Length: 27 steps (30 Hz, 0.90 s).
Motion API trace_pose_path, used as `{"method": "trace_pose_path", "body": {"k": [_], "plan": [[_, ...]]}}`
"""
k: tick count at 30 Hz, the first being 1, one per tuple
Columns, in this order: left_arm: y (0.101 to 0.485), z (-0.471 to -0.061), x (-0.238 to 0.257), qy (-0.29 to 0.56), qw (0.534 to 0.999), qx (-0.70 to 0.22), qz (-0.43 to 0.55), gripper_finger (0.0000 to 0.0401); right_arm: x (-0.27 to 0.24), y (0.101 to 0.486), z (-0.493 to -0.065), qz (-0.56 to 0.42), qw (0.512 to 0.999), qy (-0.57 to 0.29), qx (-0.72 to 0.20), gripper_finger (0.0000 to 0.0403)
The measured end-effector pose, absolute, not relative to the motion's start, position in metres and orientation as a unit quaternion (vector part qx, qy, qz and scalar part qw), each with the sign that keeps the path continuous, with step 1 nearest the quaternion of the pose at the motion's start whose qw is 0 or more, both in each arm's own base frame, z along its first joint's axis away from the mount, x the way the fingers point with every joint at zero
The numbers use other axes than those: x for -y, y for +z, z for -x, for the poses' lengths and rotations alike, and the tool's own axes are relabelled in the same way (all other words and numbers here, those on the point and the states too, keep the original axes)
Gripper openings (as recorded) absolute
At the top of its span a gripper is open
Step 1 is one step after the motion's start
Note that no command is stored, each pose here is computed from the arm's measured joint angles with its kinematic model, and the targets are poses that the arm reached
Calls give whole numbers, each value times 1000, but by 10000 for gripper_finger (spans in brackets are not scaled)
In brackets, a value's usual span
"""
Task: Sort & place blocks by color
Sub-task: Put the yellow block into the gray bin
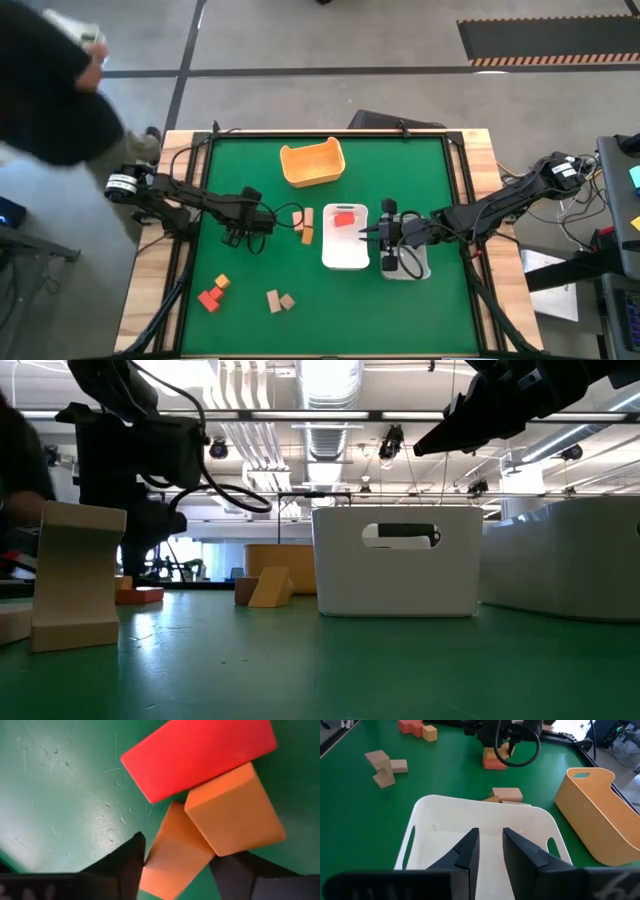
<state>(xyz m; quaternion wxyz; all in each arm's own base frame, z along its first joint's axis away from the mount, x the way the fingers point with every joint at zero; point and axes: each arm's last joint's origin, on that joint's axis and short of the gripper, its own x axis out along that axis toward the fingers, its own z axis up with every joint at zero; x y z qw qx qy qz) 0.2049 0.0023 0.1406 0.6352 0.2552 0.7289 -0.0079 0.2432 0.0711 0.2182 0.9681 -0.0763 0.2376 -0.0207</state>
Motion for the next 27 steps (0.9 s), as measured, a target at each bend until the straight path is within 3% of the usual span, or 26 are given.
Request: {"method": "trace_pose_path", "body": {"k": [5, 10, 13, 20, 27], "plan": [[140, -204, -3, -1, 633, -730, -259, 116, -71, 218, -243, 76, 968, -21, -238, 68], [146, -204, -6, 40, 616, -730, -294, 116, -71, 218, -243, 76, 968, -21, -238, 72], [160, -212, -8, 86, 628, -707, -312, 116, -71, 218, -243, 76, 968, -21, -237, 71], [212, -230, -9, 181, 711, -616, -287, 116, -71, 220, -244, 77, 973, -19, -218, 63], [258, -250, 0, 228, 867, -401, -188, 116, -71, 219, -244, 82, 985, -15, -154, 64]]}}
